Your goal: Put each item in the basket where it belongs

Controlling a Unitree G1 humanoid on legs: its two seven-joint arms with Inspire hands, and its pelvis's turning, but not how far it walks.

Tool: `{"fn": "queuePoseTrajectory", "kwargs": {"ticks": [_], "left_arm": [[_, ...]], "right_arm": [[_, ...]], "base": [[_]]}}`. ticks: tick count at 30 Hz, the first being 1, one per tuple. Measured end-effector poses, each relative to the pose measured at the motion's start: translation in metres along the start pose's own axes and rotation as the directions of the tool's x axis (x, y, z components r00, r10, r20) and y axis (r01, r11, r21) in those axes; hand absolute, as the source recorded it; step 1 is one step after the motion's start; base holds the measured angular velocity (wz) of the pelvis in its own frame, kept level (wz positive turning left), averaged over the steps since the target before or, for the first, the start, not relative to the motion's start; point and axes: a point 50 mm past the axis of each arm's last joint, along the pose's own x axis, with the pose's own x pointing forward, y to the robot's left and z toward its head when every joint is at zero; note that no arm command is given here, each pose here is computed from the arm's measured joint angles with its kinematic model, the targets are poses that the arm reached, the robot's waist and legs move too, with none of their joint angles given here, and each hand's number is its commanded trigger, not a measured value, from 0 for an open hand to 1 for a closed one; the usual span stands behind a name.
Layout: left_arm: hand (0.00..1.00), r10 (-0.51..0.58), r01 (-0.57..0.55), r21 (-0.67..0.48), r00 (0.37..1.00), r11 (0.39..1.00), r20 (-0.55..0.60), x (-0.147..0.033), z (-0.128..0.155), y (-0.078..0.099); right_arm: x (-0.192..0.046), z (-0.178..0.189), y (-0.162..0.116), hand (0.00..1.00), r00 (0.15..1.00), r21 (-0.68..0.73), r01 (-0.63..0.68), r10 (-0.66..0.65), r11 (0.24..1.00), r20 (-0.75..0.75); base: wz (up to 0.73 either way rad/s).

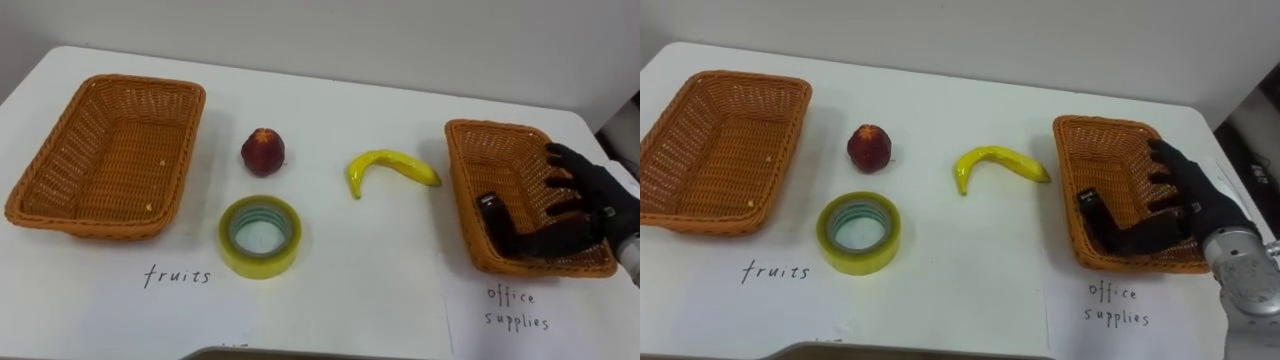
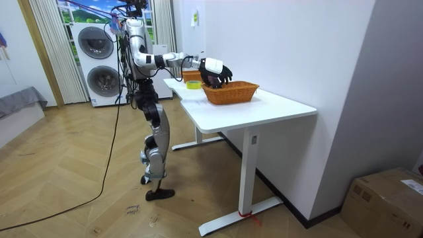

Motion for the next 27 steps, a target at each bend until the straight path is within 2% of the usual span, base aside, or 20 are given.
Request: {"fn": "queuePoseTrajectory", "kwargs": {"ticks": [16,22,27], "left_arm": [[0.00,-0.002,0.002,0.000,1.000,1.000,-0.001,0.000,0.000,0.000],[0.00,-0.005,0.005,-0.014,1.000,1.000,-0.010,0.000,-0.003,-0.001],[0.00,-0.007,0.007,-0.021,1.000,1.000,0.002,0.000,0.000,-0.002]], "right_arm": [[0.000,0.000,0.001,0.00,1.000,0.004,-0.010,0.010,1.000,0.002],[0.001,0.004,0.001,0.00,0.999,0.100,-0.023,0.019,0.995,0.041],[0.007,0.020,-0.006,0.00,0.994,0.146,0.019,-0.035,0.989,0.106]], "base": [[0.00],[0.00],[0.00]]}}
